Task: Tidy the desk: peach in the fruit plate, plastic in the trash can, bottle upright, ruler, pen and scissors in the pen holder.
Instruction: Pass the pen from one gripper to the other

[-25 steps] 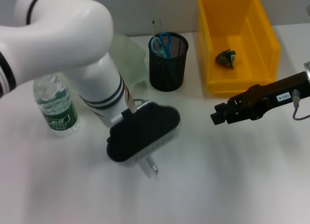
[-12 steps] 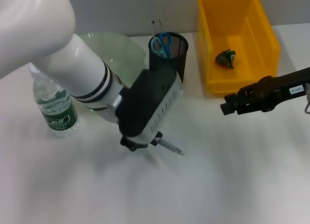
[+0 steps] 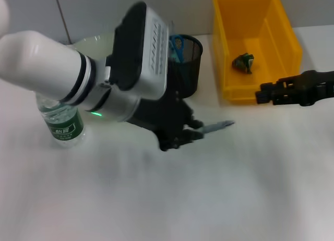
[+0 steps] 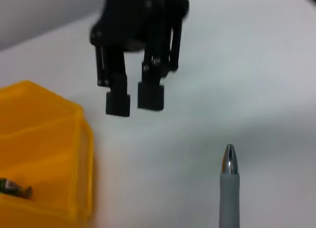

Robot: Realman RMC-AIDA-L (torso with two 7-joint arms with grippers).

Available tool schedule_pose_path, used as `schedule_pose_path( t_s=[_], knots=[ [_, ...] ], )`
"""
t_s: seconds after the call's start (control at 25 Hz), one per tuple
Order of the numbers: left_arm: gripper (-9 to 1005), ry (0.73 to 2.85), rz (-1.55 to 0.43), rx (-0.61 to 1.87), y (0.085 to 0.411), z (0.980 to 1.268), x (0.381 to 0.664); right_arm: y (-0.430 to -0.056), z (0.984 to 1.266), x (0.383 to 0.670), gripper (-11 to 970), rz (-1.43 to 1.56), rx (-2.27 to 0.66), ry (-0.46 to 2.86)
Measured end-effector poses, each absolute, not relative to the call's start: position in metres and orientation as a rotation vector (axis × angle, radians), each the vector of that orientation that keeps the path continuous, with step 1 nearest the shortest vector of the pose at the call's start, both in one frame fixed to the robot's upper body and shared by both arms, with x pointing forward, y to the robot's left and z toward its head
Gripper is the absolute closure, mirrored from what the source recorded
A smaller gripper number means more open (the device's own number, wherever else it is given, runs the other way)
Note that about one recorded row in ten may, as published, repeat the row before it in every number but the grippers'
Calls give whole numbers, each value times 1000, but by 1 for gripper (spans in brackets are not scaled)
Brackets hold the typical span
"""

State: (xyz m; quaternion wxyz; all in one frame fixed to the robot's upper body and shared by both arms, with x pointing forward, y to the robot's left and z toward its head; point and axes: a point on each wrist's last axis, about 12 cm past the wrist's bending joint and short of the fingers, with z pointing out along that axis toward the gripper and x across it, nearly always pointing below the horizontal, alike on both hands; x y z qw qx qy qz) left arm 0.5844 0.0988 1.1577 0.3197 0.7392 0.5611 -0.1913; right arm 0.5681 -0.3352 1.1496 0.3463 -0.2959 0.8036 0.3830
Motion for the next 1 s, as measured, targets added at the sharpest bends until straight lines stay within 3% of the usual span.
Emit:
schedule_pose_path(
  t_s=[0.36,1.0],
  knots=[
    [842,1503,-849,1448,103,1153,562,-355,1136,541,487,1002,-701,2006],
    [833,1430,-1150,994,104,1113,523,-361,1122,509,484,1027,-824,1898]
  ],
)
